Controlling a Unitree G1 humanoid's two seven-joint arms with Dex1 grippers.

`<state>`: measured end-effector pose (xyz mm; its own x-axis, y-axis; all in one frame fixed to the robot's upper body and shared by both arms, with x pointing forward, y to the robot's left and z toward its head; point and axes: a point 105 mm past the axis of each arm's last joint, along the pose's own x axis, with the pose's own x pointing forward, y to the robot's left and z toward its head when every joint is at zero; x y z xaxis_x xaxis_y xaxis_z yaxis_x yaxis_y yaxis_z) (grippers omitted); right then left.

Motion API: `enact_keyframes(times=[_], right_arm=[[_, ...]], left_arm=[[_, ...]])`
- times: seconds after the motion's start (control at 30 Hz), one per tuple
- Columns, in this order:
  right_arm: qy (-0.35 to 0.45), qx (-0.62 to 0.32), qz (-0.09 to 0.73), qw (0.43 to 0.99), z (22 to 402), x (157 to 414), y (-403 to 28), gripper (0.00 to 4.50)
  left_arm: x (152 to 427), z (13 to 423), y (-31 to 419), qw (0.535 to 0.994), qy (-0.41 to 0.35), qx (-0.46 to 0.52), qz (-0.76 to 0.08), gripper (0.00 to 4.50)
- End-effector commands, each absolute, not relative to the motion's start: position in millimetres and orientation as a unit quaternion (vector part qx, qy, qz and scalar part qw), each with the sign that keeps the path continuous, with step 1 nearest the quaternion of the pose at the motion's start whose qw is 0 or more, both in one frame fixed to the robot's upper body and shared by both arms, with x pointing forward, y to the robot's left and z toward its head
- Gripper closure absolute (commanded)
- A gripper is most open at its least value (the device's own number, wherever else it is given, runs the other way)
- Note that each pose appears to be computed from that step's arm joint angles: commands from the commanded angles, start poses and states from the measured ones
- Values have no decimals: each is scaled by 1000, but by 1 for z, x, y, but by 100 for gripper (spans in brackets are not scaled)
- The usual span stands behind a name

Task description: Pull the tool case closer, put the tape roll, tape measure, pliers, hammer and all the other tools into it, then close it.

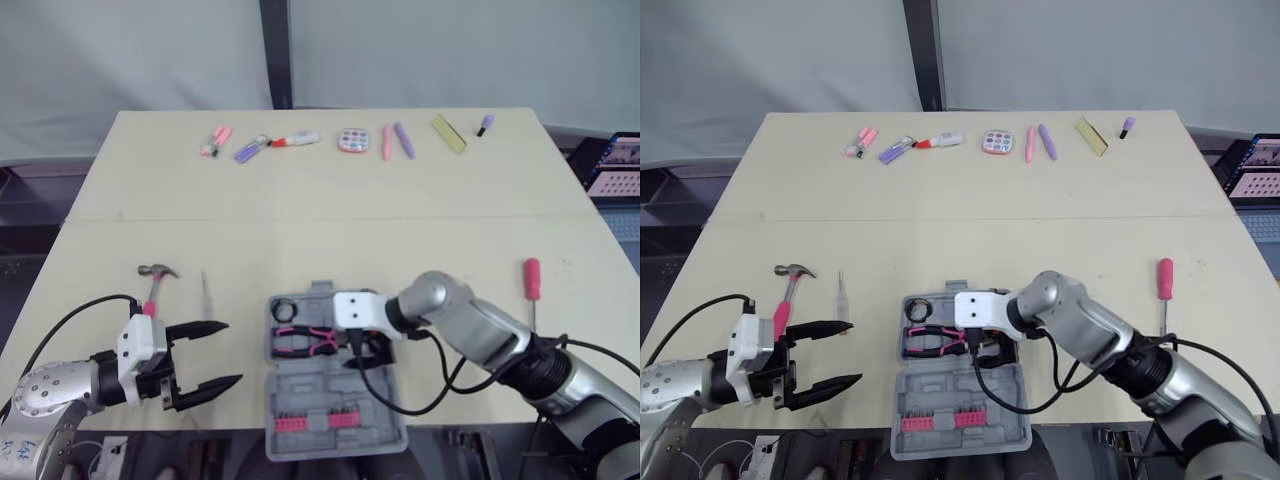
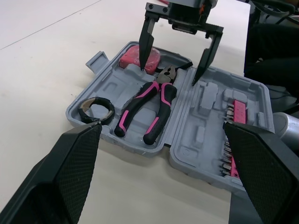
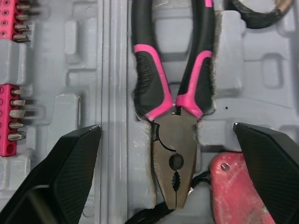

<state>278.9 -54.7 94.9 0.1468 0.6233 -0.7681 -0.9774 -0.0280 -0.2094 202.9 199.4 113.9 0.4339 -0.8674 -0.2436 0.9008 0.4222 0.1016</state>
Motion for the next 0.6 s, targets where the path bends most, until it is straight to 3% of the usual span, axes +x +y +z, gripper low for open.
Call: enact_keyframes(times=[0.03, 0.1, 0.2, 0.43, 0.6], right_arm=[[180, -339, 621, 683, 123, 273, -46, 2], [161, -308, 624, 700, 126, 269, -43, 2], [154, -279, 628, 710, 123, 263, -45, 89], [122, -204, 640, 731, 114, 251, -42, 445], [143, -176, 628, 744, 94, 252, -44, 445]], left_arm=[[201, 117, 195, 836, 64, 115, -533, 0], [202, 117, 195, 836, 63, 115, -534, 0], [202, 117, 194, 835, 61, 115, -534, 0], [203, 117, 193, 834, 59, 114, -537, 0], [204, 117, 192, 833, 57, 115, -538, 0]])
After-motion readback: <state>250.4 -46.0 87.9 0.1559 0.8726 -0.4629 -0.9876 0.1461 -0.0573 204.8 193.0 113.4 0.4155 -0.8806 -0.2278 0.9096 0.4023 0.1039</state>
